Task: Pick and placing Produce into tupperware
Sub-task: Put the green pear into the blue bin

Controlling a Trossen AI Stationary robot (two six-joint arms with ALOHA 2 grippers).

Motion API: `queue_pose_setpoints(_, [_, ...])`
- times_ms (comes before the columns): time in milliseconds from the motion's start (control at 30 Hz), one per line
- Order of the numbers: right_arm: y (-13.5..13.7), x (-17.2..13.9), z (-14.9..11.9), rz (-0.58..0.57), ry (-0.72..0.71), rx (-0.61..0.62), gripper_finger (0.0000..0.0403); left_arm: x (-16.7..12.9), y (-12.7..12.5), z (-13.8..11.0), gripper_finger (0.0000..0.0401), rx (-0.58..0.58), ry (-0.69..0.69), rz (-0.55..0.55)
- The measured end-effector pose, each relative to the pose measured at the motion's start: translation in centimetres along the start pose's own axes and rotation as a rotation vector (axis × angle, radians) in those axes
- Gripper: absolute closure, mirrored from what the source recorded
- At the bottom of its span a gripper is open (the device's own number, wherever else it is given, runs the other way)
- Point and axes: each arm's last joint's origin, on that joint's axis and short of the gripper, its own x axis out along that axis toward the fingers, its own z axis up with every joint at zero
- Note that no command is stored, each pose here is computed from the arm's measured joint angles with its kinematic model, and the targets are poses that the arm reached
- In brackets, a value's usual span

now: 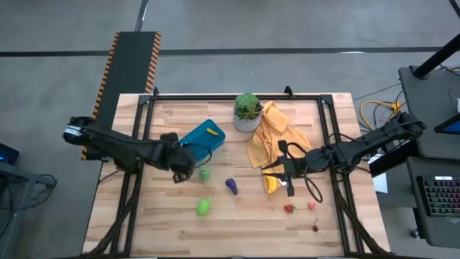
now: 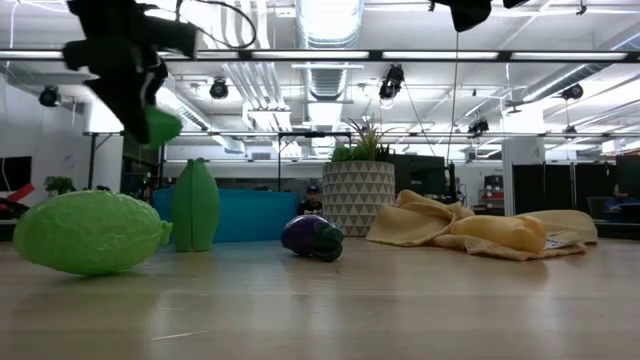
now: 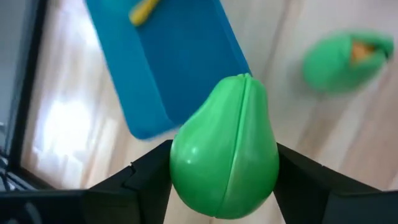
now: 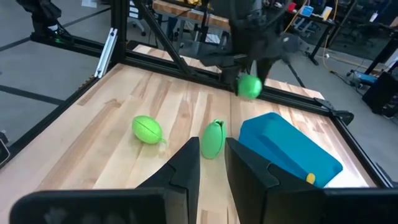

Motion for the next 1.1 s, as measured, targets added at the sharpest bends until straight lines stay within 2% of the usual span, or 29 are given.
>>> queue_pose_setpoints(200, [-0.1,0.0,0.3,-0.006,-0.026,0.005,0.0335,0.5,1.9,2.0,0.0186,-0.002,-0.117,0.004])
queue_pose_setpoints(500, [-0.1,0.0,0.2,-0.006,-0.025,0.004,0.0335,3.3,4.9,4.4,0.0186,0.038,-0.112,0.065])
queue_pose_setpoints(667, [-0.1,0.0,0.2,-0.005,-0.023,0.003,0.0335,5.2,6.6,6.0,0.0186,0.014,-0.159,-0.029])
queue_pose_setpoints(733, [-0.1,0.0,0.2,-0.005,-0.022,0.004,0.0335,6.2,7.3,6.4,0.0186,0.007,-0.145,-0.065])
queue_pose_setpoints(833, [-0.1,0.0,0.2,-0.004,-0.016,0.005,0.0335,7.4,8.3,7.2,0.0186,0.001,-0.123,-0.056])
queue_pose_setpoints(1100, [-0.1,0.0,0.1,-0.003,-0.01,0.003,0.0335,10.5,10.0,7.4,0.0186,-0.02,-0.036,-0.081])
